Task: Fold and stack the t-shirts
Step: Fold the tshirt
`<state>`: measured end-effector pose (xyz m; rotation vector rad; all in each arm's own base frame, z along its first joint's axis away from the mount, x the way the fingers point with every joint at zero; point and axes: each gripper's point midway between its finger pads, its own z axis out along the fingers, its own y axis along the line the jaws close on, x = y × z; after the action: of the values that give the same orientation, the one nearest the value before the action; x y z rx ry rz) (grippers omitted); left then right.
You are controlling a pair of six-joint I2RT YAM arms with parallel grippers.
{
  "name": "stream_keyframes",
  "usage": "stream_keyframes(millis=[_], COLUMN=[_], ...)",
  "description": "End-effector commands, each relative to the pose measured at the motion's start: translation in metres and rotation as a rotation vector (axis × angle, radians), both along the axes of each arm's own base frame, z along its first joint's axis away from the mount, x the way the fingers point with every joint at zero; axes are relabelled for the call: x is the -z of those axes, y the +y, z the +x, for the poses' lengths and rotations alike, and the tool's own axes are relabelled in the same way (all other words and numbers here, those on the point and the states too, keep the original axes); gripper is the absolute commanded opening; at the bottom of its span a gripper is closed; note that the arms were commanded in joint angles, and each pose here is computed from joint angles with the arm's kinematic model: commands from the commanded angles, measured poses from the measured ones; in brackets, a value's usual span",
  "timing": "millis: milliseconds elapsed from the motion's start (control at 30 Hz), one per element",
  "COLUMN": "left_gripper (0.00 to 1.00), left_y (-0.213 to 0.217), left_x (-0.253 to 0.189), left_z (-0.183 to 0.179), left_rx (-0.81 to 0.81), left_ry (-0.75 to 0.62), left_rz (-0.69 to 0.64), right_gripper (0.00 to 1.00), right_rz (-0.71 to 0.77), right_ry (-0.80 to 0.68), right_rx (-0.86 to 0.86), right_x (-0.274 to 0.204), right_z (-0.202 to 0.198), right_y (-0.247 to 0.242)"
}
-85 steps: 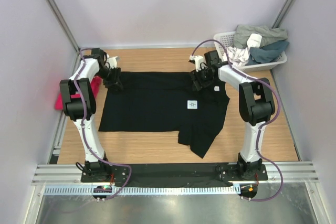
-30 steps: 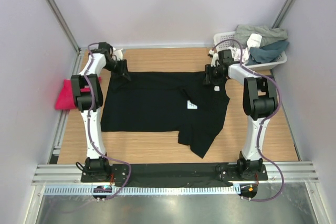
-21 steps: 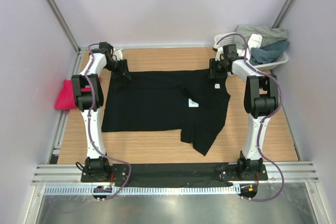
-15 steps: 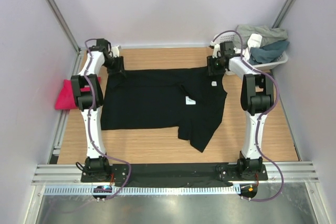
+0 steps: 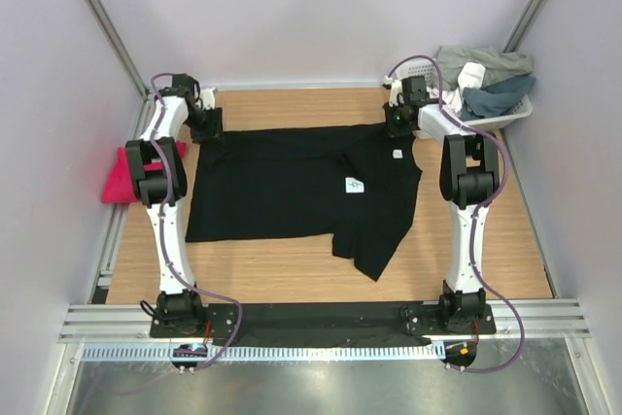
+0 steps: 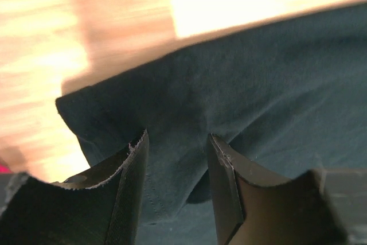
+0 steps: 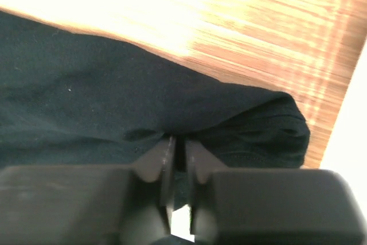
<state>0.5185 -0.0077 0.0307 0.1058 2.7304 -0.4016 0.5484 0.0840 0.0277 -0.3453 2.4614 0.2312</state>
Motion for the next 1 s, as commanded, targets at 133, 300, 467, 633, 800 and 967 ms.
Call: stream_keyframes(millis=[133, 300, 467, 633, 800, 967], left_gripper=[0.45, 0.42, 0.43, 0.46, 0.45, 0.44], left_y=[-0.001, 0.001, 0.010, 0.006, -0.007, -0.015], left_x=[-0.021, -0.020, -0.047, -0.089, -0.088, -0.077], left_z=[-0.024, -0.029, -0.026, -0.041, -0.078, -0.104], left_rx=[0.002, 0.011, 0.006, 0.019, 0.025, 0.027], left_ry=[0.024, 0.035, -0.027, -0.082, 0.043, 0.121], left_rz=[-0.002, 0.013, 0.029, 0.029, -0.040, -0.078], right_gripper=[0.01, 0.07, 0.39, 0.54, 0.57, 0.57], right_rz=[-0.146, -0.178, -0.231, -0.220, -0.147, -0.056], right_ry=[-0.090, -0.125, -0.176, -0.287, -0.269, -0.184], right_rx=[0.049, 0.067, 0.090, 0.069, -0.015, -0.060], right_x=[-0.034, -0.052, -0.082, -0.140, -0.145, -0.122], right_z=[-0.003, -0.003, -0.006, -0.023, -0.056, -0.090], right_y=[-0.040, -0.047, -0.057, -0.041, -0.006, 0.020])
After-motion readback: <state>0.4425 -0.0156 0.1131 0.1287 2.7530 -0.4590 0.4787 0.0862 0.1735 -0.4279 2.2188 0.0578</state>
